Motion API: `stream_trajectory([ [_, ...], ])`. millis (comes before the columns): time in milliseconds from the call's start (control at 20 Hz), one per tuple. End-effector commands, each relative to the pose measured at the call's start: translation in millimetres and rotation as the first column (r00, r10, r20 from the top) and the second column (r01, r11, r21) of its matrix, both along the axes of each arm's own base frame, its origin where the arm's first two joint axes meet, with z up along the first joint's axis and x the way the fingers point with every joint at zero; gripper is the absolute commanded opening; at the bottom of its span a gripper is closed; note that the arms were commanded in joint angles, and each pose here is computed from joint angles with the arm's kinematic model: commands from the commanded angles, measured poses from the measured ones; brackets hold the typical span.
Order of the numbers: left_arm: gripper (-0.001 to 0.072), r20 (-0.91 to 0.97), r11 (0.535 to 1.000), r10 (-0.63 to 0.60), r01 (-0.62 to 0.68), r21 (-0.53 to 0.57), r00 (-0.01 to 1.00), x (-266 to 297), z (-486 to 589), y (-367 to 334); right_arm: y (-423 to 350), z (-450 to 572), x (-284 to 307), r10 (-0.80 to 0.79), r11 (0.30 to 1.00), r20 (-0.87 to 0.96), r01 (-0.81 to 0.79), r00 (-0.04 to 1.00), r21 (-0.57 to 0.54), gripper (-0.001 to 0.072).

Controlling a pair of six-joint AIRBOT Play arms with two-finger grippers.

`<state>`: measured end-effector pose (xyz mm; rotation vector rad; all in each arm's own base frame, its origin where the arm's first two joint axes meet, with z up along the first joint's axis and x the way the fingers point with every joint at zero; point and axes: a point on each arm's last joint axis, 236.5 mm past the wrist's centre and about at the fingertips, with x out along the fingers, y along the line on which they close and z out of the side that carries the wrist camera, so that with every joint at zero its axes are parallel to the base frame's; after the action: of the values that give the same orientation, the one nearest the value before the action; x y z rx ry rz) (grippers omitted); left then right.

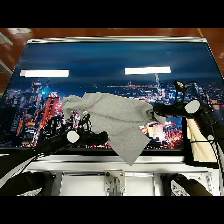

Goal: Fold the shirts.

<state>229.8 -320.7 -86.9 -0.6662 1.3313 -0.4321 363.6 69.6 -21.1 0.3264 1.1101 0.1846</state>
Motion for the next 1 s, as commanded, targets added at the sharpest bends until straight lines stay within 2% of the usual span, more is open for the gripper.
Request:
stream_trajectory([
  [0,0.0026,0.261,0.989,-0.142,0.149,-0.009,0.955,16,77,-4,1,13,-2,0.047,0.999,0.024,-0.046,0.999,-0.023,0.0056],
  [100,0.0025,0.448,0.988,-0.151,0.151,0.036,0.881,34,158,27,-1,56,4,0.097,0.994,0.121,-0.089,0.988,-0.066,0.0056],
  [200,0.0026,0.625,0.994,-0.06,-0.01,0.108,0.779,55,251,98,-11,135,11,0.141,0.982,0.304,-0.095,0.942,-0.161,0.0056],
  [250,0.0026,0.72,0.987,-0.001,-0.113,0.111,0.694,58,305,136,-15,182,10,0.148,0.978,0.408,-0.073,0.901,-0.194,0.0056],
  [350,0.0027,0.889,0.96,0.126,-0.279,0.002,0.439,33,426,204,-17,292,-7,0.14,0.978,0.64,-0.003,0.756,-0.211,0.0056],
  [450,0.0028,0.96,0.937,0.192,-0.329,-0.118,0.205,-19,518,243,-15,396,-47,0.105,0.985,0.828,0.054,0.55,-0.161,0.0056],
  [550,0.0028,0.97,0.921,0.239,-0.328,-0.212,0.042,-68,576,265,-17,470,-99,0.093,0.986,0.929,0.098,0.358,-0.136,0.0056],
  [650,0.0029,0.963,0.913,0.266,-0.306,-0.268,-0.048,-101,608,276,-18,509,-143,0.097,0.984,0.965,0.121,0.244,-0.13,0.0056],
  [750,0.0029,0.972,0.92,0.197,-0.319,-0.228,-0.128,-120,622,282,-19,532,-179,0.106,0.982,0.98,0.141,0.166,-0.13,0.0056],
  [850,0.0029,0.979,0.923,0.172,-0.33,-0.198,-0.107,-124,615,283,-20,537,-201,0.116,0.979,0.983,0.152,0.139,-0.137,0.0056],
  [950,0.0029,0.991,0.927,0.136,-0.352,-0.131,-0.01,-117,591,282,-17,525,-206,0.133,0.978,0.975,0.137,0.18,-0.159,0.0056],
])
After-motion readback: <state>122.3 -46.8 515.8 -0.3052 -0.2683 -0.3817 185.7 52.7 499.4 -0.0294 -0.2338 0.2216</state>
